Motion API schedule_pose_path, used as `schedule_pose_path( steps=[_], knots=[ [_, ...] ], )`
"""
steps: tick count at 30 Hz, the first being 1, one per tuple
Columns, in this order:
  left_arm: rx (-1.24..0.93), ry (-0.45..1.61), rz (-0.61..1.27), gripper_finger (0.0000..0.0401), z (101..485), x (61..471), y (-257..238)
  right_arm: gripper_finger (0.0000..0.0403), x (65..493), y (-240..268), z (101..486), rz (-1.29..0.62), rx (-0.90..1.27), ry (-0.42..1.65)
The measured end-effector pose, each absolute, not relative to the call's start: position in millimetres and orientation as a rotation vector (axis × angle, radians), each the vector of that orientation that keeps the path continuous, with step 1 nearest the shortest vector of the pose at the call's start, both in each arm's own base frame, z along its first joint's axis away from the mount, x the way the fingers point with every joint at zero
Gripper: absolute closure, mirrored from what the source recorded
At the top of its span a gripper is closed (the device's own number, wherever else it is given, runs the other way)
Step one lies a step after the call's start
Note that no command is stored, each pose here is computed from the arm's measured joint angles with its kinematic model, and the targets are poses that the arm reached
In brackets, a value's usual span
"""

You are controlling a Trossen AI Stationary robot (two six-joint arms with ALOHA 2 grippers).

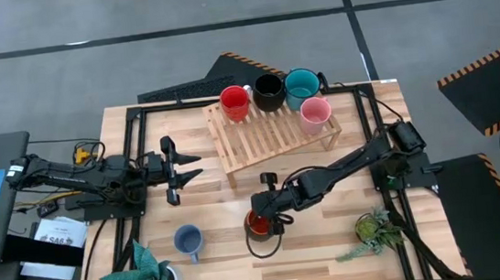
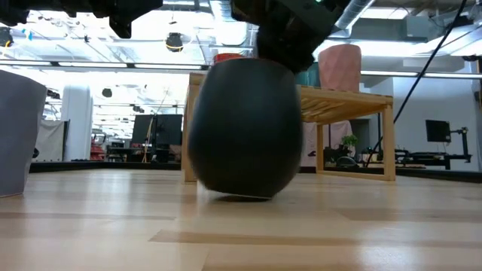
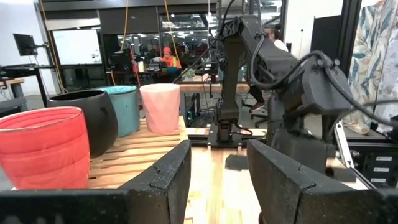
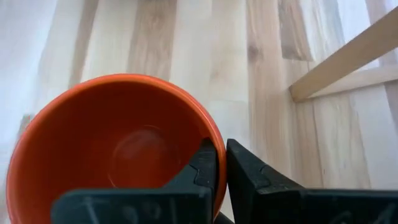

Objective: Place coffee mugs
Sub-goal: Put the black and orange mug on the shelf

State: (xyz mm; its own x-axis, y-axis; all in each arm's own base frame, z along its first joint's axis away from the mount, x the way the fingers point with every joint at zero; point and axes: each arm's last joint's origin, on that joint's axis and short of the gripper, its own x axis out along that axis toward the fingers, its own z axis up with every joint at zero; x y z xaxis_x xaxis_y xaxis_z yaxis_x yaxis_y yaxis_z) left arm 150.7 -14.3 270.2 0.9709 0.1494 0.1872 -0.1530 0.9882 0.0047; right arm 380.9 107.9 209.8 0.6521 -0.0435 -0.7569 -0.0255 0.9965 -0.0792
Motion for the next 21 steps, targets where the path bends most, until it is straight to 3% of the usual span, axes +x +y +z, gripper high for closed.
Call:
schedule_pose_path(
  steps=[11, 16, 21],
  knots=[
    [0.014, -0.189, 0.152, 0.0257, 270, 151, -14, 0.0362, 324, 123, 307, 0.113, -0.147, 0.639],
    [0.010, -0.200, 0.152, 0.0257, 271, 150, -14, 0.0362, 297, 98, 361, -0.115, -0.185, 0.461],
    [0.010, -0.199, 0.152, 0.0257, 271, 150, -14, 0.0362, 292, 67, 406, -0.410, -0.230, 0.450]
  ],
)
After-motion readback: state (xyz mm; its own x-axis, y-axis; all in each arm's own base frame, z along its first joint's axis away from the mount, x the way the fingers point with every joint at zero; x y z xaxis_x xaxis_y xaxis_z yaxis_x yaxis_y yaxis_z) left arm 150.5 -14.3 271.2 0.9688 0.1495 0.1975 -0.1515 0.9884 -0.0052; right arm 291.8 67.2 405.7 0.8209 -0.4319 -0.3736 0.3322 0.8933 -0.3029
